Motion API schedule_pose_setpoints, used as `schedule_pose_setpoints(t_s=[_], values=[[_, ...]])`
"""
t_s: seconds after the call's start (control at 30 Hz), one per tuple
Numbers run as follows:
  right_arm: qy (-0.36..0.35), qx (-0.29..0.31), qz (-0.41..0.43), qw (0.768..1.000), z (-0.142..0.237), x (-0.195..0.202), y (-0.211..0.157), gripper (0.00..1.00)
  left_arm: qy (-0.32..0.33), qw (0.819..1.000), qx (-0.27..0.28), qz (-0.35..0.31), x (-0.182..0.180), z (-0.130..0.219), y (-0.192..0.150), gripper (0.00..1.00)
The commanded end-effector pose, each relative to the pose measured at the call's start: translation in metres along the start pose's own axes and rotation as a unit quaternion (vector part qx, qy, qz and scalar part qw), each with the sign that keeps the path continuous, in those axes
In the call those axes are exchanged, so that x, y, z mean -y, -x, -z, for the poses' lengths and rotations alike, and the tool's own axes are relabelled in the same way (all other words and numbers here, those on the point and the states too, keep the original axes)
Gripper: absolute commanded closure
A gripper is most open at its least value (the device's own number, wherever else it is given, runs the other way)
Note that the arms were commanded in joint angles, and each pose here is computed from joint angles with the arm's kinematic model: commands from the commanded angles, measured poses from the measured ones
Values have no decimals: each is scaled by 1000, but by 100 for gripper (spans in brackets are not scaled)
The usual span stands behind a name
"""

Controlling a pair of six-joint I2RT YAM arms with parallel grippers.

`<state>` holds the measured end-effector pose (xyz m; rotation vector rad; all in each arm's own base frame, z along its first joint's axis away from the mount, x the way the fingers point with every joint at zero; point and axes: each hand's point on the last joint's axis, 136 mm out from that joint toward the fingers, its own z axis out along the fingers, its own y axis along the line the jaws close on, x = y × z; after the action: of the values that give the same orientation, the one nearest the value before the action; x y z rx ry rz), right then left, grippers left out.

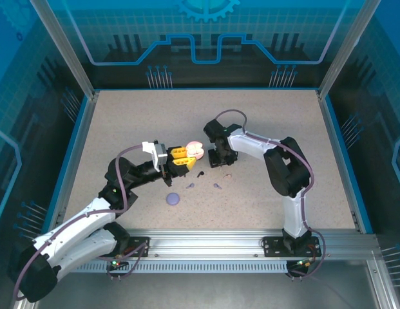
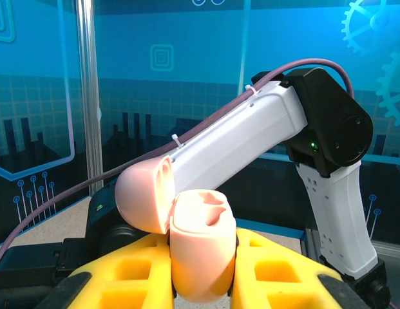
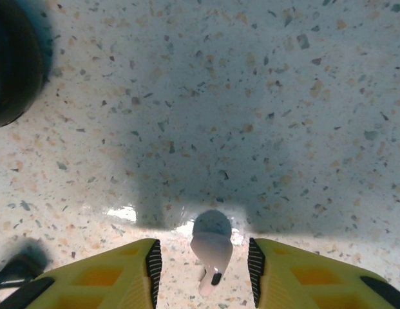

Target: Insert wireless bluetooth earbuds into charging case

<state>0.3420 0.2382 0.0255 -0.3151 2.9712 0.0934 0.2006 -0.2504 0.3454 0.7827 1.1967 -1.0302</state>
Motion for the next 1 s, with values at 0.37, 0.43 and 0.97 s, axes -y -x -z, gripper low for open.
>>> schedule_pose_setpoints(t_s=[0.37,0.43,0.97], values=[[4,-36,-8,999,-15,-1,-8,68,4,1000,4,-13,1,2,1,98],[3,-39,-7,999,-17,-1,-9,69,5,1000,4,-14,1,3,1,98],[14,-23,3,1000,-4,-4,-8,78,9,1000,0,-13,1,4,-1,98]])
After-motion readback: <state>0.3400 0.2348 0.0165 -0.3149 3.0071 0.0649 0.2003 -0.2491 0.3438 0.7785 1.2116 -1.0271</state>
